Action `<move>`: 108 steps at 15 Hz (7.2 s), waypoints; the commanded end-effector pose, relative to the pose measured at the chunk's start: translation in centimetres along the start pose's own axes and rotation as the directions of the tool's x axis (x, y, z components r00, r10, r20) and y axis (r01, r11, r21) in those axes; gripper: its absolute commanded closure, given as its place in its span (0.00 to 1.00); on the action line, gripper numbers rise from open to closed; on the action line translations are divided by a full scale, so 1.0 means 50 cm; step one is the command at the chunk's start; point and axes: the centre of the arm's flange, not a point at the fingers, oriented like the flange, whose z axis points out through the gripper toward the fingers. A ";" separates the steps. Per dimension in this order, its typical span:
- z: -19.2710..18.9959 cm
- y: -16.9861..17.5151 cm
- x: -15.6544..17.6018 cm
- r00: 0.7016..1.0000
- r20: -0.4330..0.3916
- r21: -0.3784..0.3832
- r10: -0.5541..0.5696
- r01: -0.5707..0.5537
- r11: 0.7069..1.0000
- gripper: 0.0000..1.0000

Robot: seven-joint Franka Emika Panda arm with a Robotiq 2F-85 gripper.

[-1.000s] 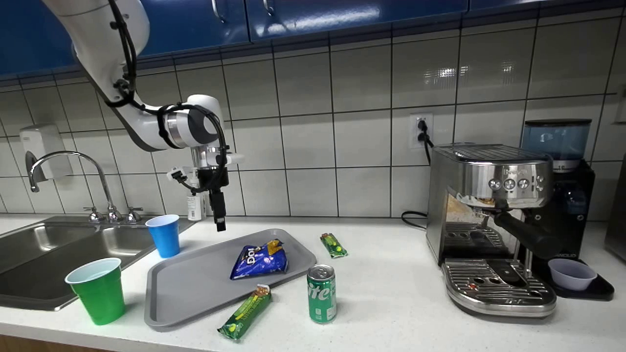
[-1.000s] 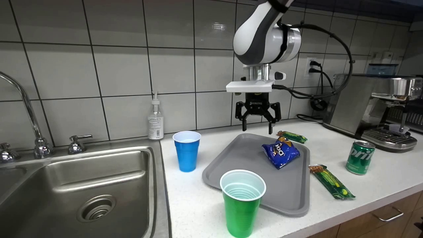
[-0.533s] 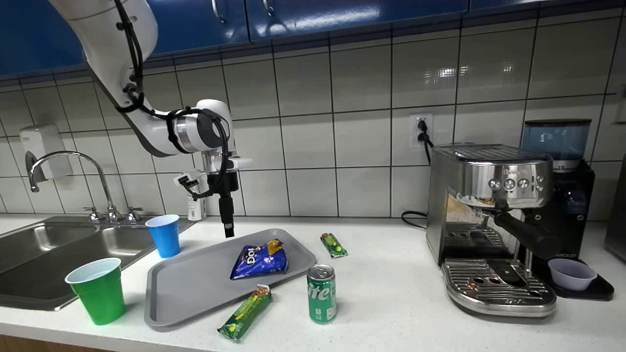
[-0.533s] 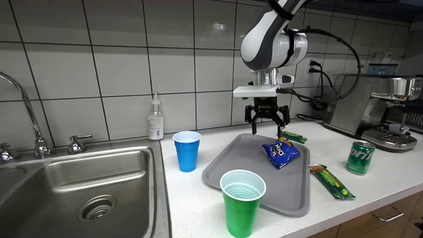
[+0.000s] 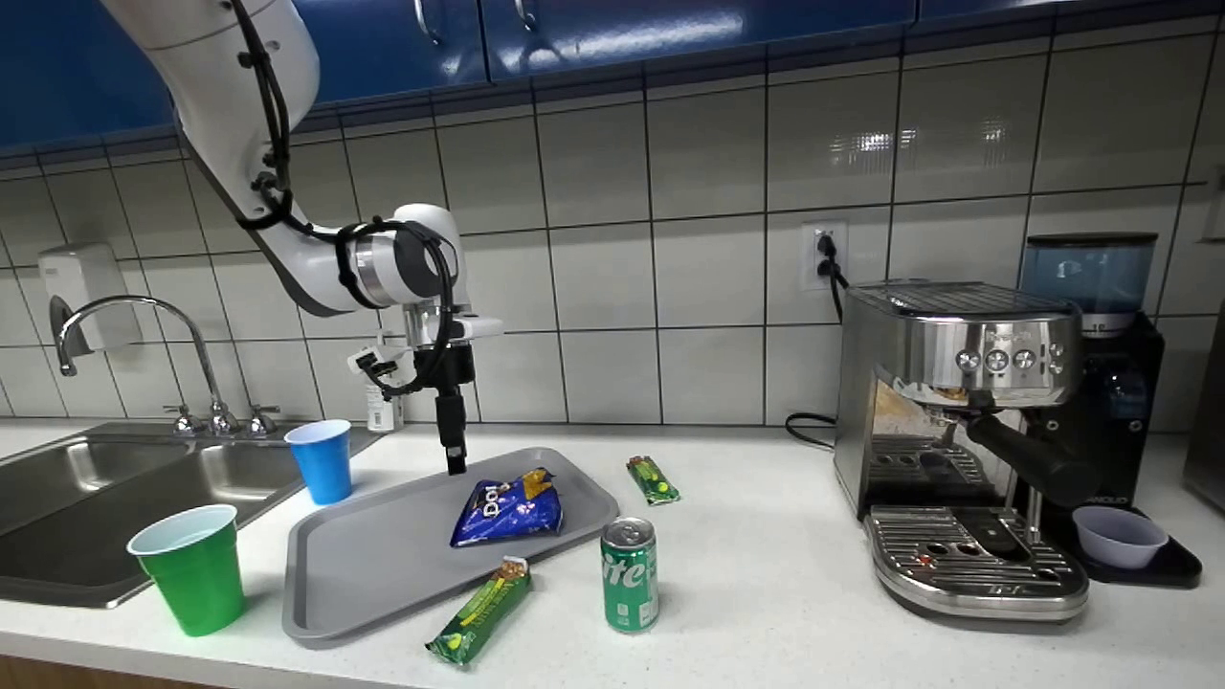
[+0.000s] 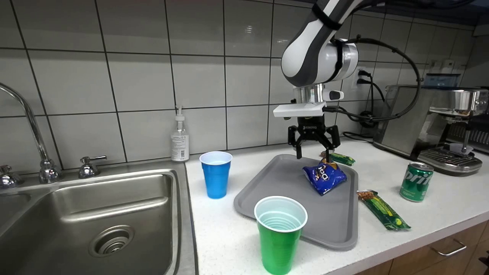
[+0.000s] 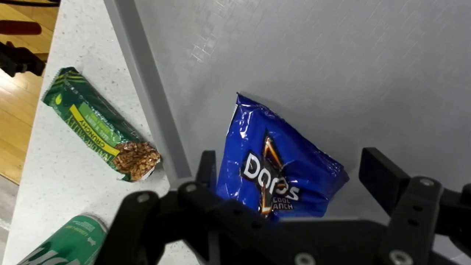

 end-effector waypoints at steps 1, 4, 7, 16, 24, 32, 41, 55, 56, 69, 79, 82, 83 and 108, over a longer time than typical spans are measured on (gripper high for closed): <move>0.000 0.000 0.000 1.000 0.000 0.000 0.000 0.000 1.000 0.00; 0.000 0.000 0.000 1.000 0.000 0.000 0.000 0.000 1.000 0.00; 0.005 0.001 0.005 1.000 -0.011 0.003 0.020 -0.020 1.000 0.00; 0.029 0.017 0.065 0.991 -0.036 0.016 0.130 -0.129 0.991 0.00; 0.073 0.022 0.102 0.983 -0.052 0.031 0.177 -0.175 0.984 0.00; 0.075 0.020 0.104 0.984 -0.055 0.042 0.167 -0.165 0.985 0.34; 0.075 0.020 0.101 0.984 -0.054 0.039 0.168 -0.166 0.985 1.00; 0.018 0.049 0.170 0.974 -0.043 0.070 0.221 -0.217 0.974 1.00; 0.012 0.053 0.179 0.972 -0.045 0.074 0.230 -0.227 0.971 1.00; 0.002 0.134 0.292 0.941 -0.043 0.053 0.335 -0.332 0.942 1.00; 0.024 0.225 0.380 0.909 -0.034 -0.004 0.415 -0.416 0.909 1.00; 0.039 0.260 0.414 0.891 -0.034 -0.030 0.453 -0.454 0.890 1.00; 0.044 0.273 0.428 0.883 -0.032 -0.035 0.468 -0.469 0.883 1.00; 0.051 0.230 0.439 0.873 -0.012 -0.059 0.487 -0.487 0.871 0.00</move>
